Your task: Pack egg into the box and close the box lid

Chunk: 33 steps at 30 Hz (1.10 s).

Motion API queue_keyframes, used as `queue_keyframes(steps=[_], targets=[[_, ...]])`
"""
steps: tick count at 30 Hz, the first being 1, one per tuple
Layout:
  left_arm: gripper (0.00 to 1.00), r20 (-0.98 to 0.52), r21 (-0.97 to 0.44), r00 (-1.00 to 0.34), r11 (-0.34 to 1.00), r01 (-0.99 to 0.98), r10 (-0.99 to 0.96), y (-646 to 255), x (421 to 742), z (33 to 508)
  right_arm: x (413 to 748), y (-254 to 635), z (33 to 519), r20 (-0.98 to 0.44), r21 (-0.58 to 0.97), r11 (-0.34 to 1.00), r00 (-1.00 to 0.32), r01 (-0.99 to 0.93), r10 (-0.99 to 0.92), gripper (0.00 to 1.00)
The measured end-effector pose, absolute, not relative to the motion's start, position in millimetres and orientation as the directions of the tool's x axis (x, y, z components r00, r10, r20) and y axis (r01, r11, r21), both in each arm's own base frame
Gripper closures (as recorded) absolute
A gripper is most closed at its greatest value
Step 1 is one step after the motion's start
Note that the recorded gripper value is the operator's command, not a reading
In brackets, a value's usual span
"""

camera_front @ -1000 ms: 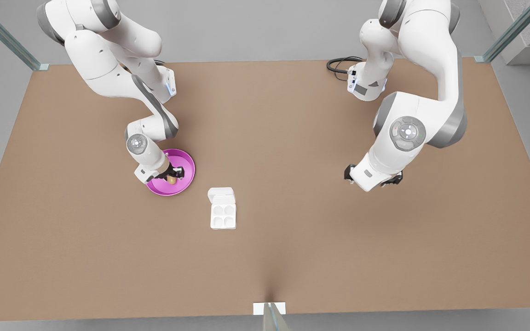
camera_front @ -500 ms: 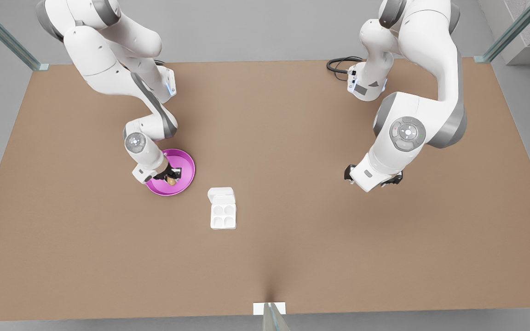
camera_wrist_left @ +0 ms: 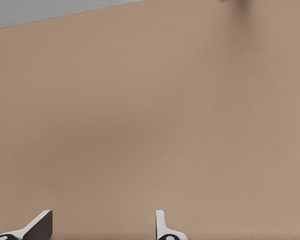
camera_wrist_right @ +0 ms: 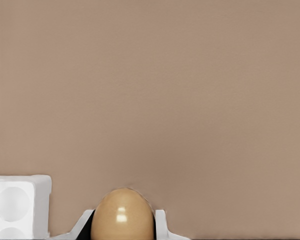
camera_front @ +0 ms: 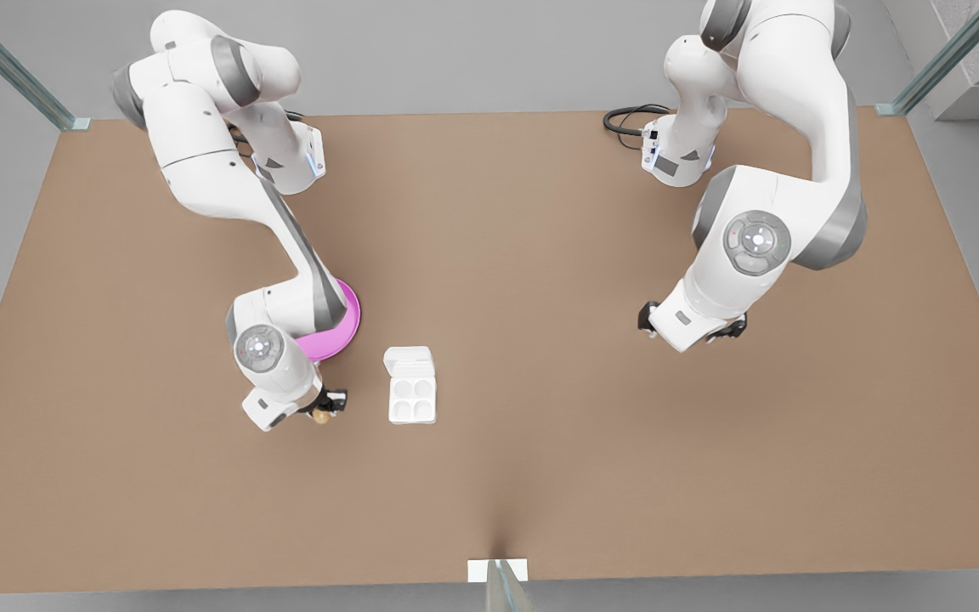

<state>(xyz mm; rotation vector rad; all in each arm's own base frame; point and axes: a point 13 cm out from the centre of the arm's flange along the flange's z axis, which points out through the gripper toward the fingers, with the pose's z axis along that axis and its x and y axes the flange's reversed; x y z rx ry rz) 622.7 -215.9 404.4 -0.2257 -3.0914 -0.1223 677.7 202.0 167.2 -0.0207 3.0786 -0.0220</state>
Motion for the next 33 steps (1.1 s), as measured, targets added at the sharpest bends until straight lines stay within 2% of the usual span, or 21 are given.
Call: queue_keyframes(steps=[5,8,11,17,22,23,28,31,33], targets=[[0.00,0.051,0.076,-0.988,0.986,0.148,0.144,-218.8,620.8,402.4,644.8,286.0,183.0,-0.011,-0.034,0.999,-1.000,-0.026,-0.026,0.47],[0.00,0.057,0.077,-0.988,0.986,0.145,0.141,-218.2,620.8,399.1,639.3,305.7,182.5,0.015,-0.033,0.999,-1.000,0.004,0.004,0.46],[0.00,0.060,0.078,-0.989,0.987,0.142,0.138,-217.7,621.0,397.0,630.7,323.4,171.3,0.045,-0.038,0.999,-0.999,0.022,0.023,0.46],[0.00,0.063,0.079,-0.989,0.987,0.139,0.134,-217.3,620.9,395.7,641.5,327.0,131.8,0.068,-0.065,0.994,-0.993,0.087,0.092,0.46],[0.00,0.066,0.080,-0.989,0.987,0.137,0.132,-218.3,619.9,394.8,628.4,341.2,116.4,0.088,-0.079,0.992,-0.990,0.103,0.110,0.46],[0.00,0.066,0.080,-0.989,0.987,0.137,0.131,-218.1,619.8,394.7,624.0,345.5,112.9,0.092,-0.084,0.991,-0.990,0.102,0.110,0.00],[0.00,0.068,0.081,-0.989,0.988,0.133,0.128,-217.8,619.6,394.5,608.4,324.9,121.0,0.114,-0.103,0.984,-0.981,0.147,0.159,0.00],[0.00,0.074,0.079,-0.988,0.987,0.143,0.137,-228.2,617.3,389.5,638.5,217.4,142.1,0.149,-0.054,0.961,-0.949,0.272,0.277,0.00],[0.00,0.082,0.070,-0.982,0.982,0.173,0.168,-259.0,606.7,383.0,665.1,107.7,177.8,0.123,-0.052,0.929,-0.921,0.366,0.370,0.00]])
